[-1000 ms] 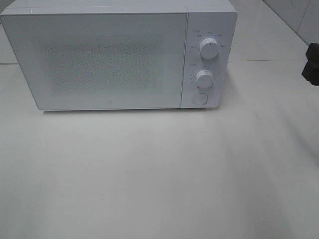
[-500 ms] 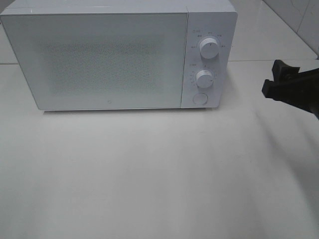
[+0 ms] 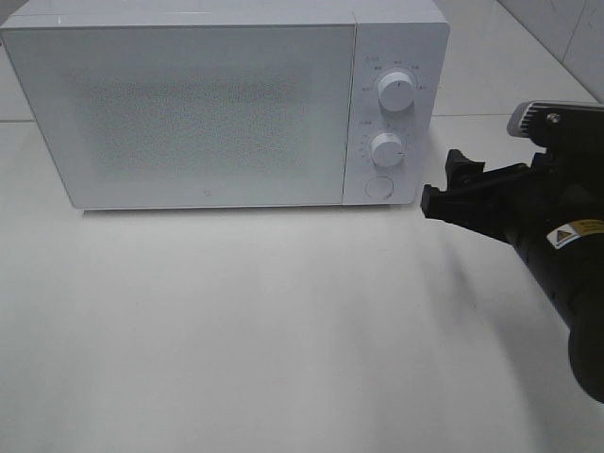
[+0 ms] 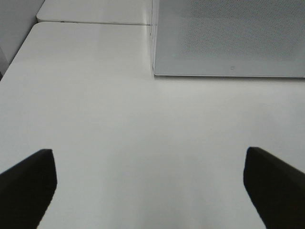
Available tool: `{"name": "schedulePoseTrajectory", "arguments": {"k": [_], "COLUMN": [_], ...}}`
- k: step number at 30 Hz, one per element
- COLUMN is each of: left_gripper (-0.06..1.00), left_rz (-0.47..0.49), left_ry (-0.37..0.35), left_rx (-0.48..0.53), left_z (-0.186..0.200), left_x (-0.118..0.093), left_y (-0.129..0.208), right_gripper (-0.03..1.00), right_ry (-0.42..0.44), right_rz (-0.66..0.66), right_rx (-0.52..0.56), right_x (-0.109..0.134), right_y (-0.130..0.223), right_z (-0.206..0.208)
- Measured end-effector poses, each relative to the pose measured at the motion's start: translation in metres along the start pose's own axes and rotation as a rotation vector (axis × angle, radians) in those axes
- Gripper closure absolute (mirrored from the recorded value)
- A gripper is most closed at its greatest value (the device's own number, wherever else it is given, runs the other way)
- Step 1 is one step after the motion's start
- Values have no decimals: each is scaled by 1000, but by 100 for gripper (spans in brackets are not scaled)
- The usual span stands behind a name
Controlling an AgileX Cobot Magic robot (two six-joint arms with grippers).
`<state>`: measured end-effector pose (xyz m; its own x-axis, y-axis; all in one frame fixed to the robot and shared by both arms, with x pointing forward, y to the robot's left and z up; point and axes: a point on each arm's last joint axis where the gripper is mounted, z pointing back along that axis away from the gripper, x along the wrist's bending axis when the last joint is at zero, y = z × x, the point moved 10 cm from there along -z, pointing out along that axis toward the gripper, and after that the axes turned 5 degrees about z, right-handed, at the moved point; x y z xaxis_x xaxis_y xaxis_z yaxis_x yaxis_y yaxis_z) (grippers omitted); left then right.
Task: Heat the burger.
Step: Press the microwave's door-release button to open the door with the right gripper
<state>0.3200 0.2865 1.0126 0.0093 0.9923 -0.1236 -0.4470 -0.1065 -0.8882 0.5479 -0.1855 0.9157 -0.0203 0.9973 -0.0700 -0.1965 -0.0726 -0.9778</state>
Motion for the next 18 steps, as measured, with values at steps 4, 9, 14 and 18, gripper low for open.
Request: {"name": "schedulePoseTrajectory", "arguments": {"k": [4, 9, 14, 18], "left_gripper": [-4, -4, -4, -4], "left_rz": [0, 0, 0, 0], "left_ry": [0, 0, 0, 0], "left_rx": [0, 0, 0, 0], "left_z": [0, 0, 0, 0], "left_x": [0, 0, 0, 0], "left_y": [0, 0, 0, 0], "right_gripper": [20, 20, 20, 20], "right_ry": [-27, -71, -93, -94], "right_rz": [5, 29, 31, 4], "right_rx": [18, 24, 18, 19], "right_x": [21, 47, 58, 60], "right_y": [7, 11, 9, 8], "right_z": [-2, -3, -3, -5]}}
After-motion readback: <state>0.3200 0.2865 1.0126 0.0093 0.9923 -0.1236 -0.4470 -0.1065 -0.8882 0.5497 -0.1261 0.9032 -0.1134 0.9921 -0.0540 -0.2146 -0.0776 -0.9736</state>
